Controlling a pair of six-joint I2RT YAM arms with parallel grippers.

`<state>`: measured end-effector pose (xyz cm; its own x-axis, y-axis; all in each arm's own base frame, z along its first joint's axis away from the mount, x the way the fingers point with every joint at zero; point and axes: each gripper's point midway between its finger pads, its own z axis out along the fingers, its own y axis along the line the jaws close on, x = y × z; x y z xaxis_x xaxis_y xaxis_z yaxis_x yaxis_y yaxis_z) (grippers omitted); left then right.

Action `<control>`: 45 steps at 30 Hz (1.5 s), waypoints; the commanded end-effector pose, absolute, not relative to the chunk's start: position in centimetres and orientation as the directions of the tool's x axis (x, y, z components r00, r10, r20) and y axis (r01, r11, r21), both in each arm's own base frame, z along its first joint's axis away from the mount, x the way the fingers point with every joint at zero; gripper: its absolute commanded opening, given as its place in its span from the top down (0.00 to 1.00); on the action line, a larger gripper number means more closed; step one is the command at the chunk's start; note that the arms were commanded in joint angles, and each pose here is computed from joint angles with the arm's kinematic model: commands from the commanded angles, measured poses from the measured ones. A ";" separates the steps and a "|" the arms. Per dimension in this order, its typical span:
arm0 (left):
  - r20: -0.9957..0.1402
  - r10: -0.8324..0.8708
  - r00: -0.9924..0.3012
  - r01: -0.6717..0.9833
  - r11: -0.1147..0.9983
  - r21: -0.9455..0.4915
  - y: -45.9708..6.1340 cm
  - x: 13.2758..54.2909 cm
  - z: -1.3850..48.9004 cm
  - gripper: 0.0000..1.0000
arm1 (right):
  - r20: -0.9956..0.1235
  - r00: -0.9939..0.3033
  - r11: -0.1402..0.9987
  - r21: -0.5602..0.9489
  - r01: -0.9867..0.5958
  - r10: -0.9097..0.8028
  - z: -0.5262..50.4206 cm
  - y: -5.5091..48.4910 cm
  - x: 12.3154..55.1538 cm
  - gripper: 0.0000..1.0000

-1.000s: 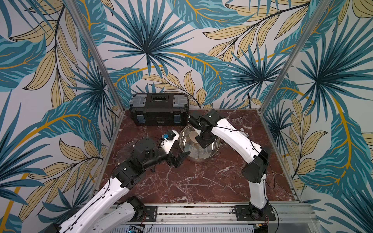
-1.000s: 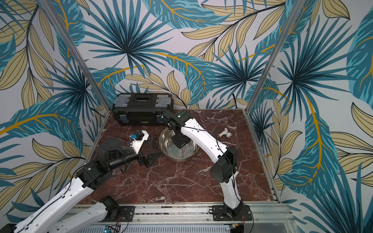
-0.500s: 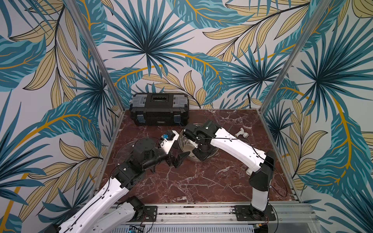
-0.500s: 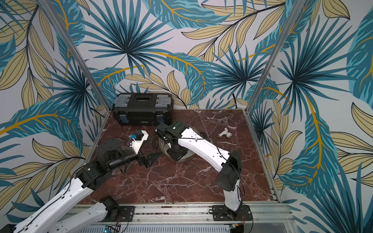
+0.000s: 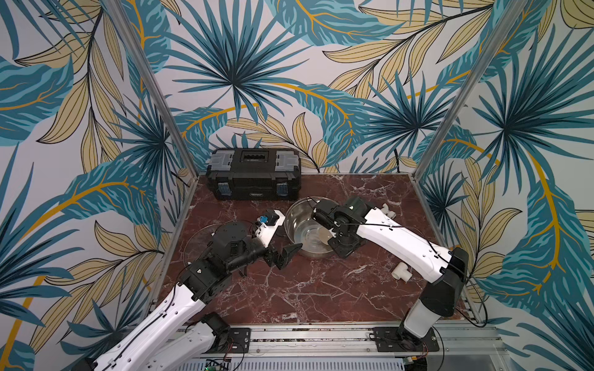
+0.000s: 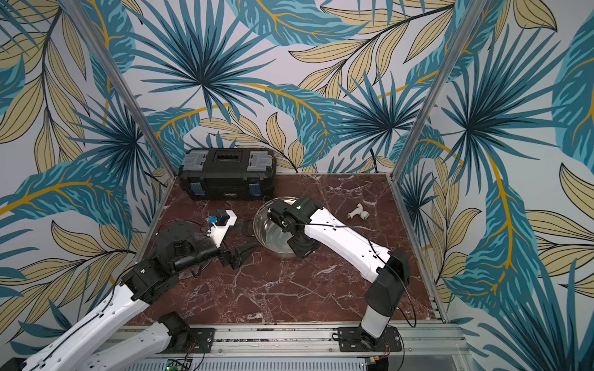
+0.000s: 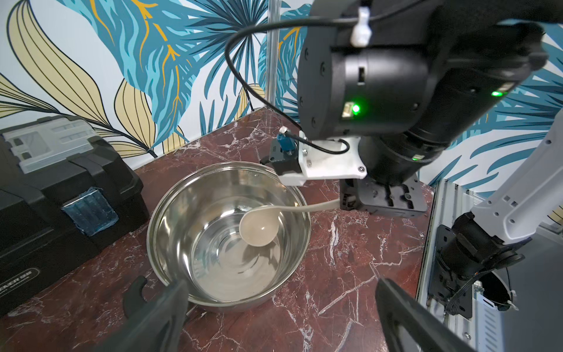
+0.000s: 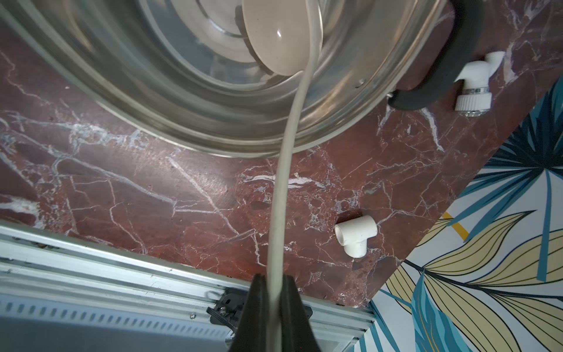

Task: Stir the soup with a spoon
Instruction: Stir the soup in the pan with a stick.

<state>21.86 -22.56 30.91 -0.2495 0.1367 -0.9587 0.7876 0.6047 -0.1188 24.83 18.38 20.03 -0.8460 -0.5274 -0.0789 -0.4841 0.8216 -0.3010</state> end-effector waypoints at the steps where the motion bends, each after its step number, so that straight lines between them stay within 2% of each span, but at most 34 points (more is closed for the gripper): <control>1: -0.961 0.130 -0.246 0.794 0.596 -0.123 -22.7 21.6 30.6 0.00 | -0.112 -0.848 0.820 -0.346 -0.456 -0.519 20.1 18.3 27.5 1.00; 7: -0.959 0.129 -0.254 0.789 0.600 -0.128 -22.5 21.5 30.4 0.00 | -0.146 -0.834 0.828 -0.297 -0.477 -0.532 20.2 21.7 30.3 1.00; 13: -0.957 0.132 -0.256 0.787 0.604 -0.127 -22.4 21.5 30.3 0.00 | -0.156 -0.815 0.823 -0.226 -0.521 -0.558 19.8 25.4 30.9 1.00; 19: -0.957 0.135 -0.258 0.786 0.606 -0.126 -22.3 21.4 30.3 0.00 | -0.140 -0.778 0.787 -0.198 -0.584 -0.613 19.3 27.9 28.4 1.00; 28: -0.959 0.135 -0.250 0.790 0.601 -0.122 -22.3 21.3 30.4 0.00 | -0.121 -0.804 0.810 -0.181 -0.558 -0.582 19.6 25.4 24.9 1.00; 35: -0.960 0.138 -0.245 0.794 0.597 -0.117 -22.3 21.1 30.7 0.00 | -0.101 -0.831 0.819 -0.270 -0.506 -0.547 19.4 20.3 23.2 1.00; 40: -0.959 0.137 -0.250 0.796 0.592 -0.123 -22.4 21.1 30.6 0.00 | -0.119 -0.855 0.842 -0.289 -0.456 -0.504 19.5 18.0 24.6 1.00; 45: -0.959 0.137 -0.248 0.797 0.591 -0.122 -22.4 21.1 30.8 0.00 | -0.116 -0.874 0.852 -0.315 -0.419 -0.473 19.6 16.9 27.9 1.00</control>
